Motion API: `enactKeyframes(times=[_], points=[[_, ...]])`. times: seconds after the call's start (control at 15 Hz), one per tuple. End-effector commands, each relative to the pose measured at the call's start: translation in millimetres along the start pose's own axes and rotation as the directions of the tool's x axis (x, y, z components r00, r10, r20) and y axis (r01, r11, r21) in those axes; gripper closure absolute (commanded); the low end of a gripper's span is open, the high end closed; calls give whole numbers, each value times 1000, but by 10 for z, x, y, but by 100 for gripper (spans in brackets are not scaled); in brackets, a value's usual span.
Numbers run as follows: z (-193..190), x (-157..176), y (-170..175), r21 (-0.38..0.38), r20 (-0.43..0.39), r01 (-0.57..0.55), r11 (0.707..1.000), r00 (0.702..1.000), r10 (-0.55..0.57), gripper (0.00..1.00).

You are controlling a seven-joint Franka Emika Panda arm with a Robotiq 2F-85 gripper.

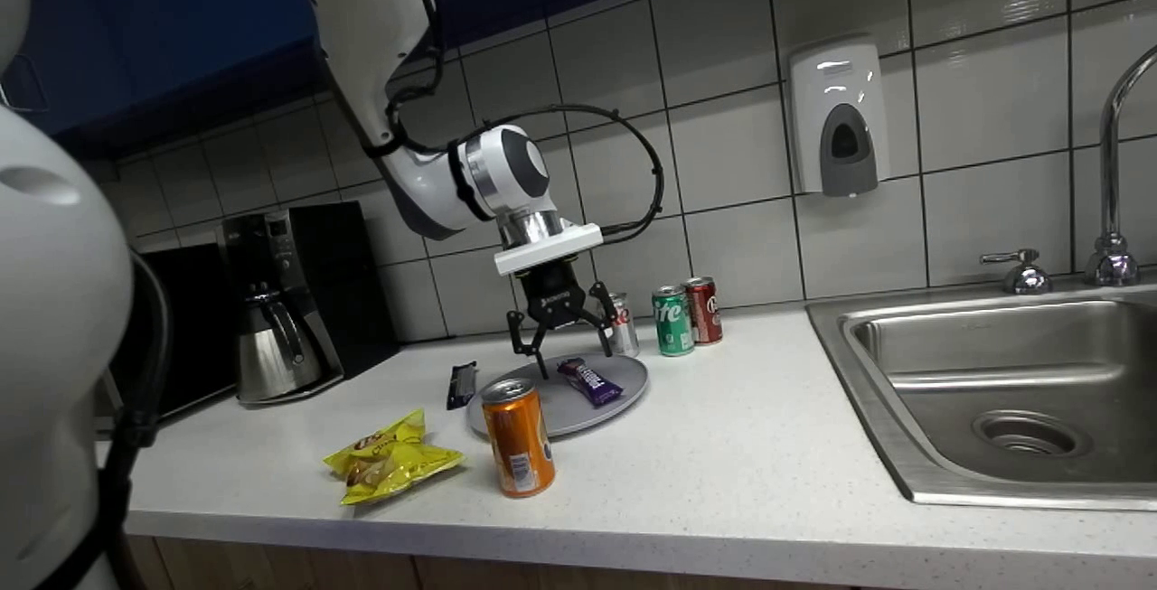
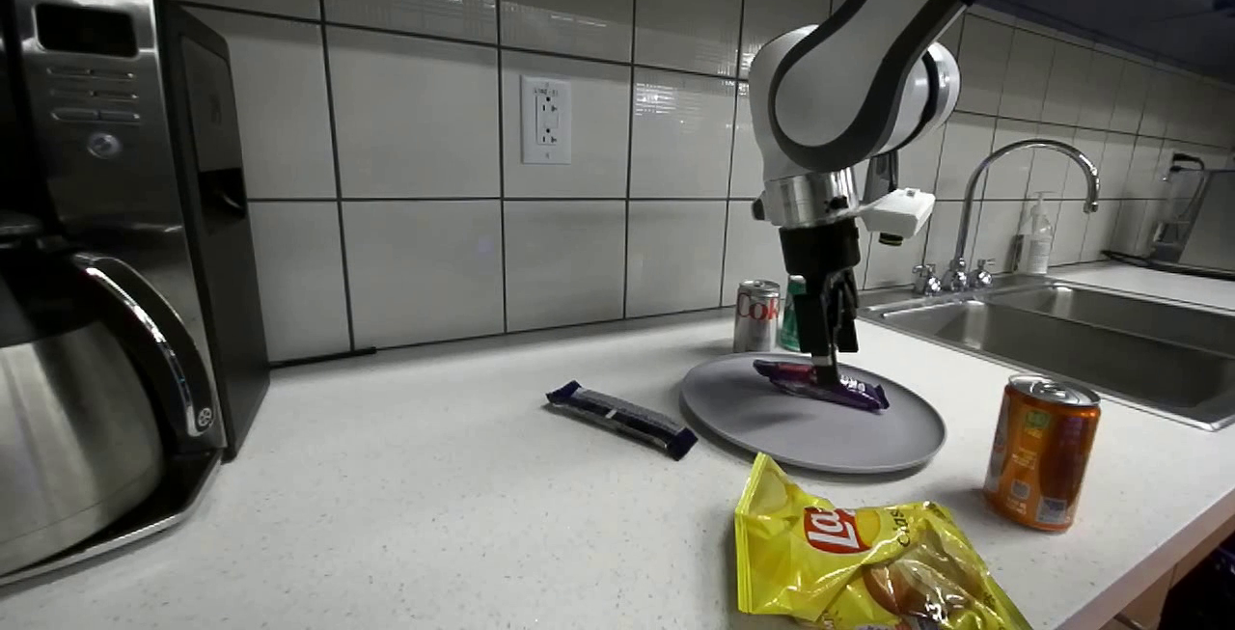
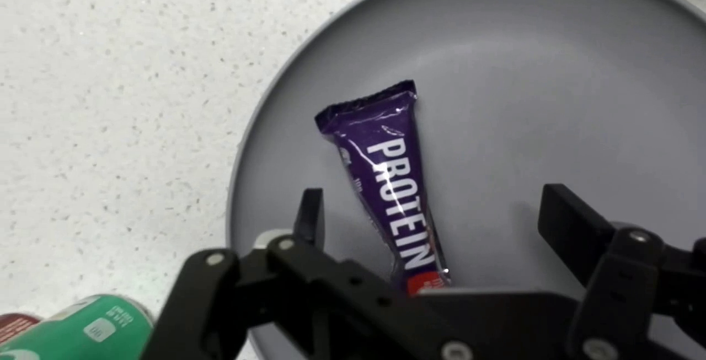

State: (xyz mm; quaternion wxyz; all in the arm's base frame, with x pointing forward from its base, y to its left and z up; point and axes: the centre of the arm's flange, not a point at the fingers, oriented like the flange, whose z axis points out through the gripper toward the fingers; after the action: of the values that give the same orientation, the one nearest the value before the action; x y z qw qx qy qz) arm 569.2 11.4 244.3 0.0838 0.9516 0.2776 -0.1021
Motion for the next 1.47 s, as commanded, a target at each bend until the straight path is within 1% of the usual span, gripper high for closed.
enactKeyframes(times=[0.0,0.47,0.53,0.6,0.93,1.07,1.13,1.2,1.27,1.33,1.4], points=[[54,78,177,-27,-34,46,999,998,-47,0],[128,117,268,-25,-68,57,998,996,-59,0],[137,122,271,-26,-68,57,998,996,-59,24],[142,127,267,-28,-70,59,998,996,-61,26],[168,154,252,-23,-66,62,998,996,-63,67],[176,159,244,-22,-63,63,998,996,-64,80],[176,156,243,-21,-63,63,998,996,-64,89],[170,150,241,-21,-63,63,998,996,-64,95],[159,145,237,-21,-63,63,998,996,-65,100],[147,139,230,-24,-63,65,998,996,-67,99],[135,128,217,-24,-62,65,998,996,-67,96]])
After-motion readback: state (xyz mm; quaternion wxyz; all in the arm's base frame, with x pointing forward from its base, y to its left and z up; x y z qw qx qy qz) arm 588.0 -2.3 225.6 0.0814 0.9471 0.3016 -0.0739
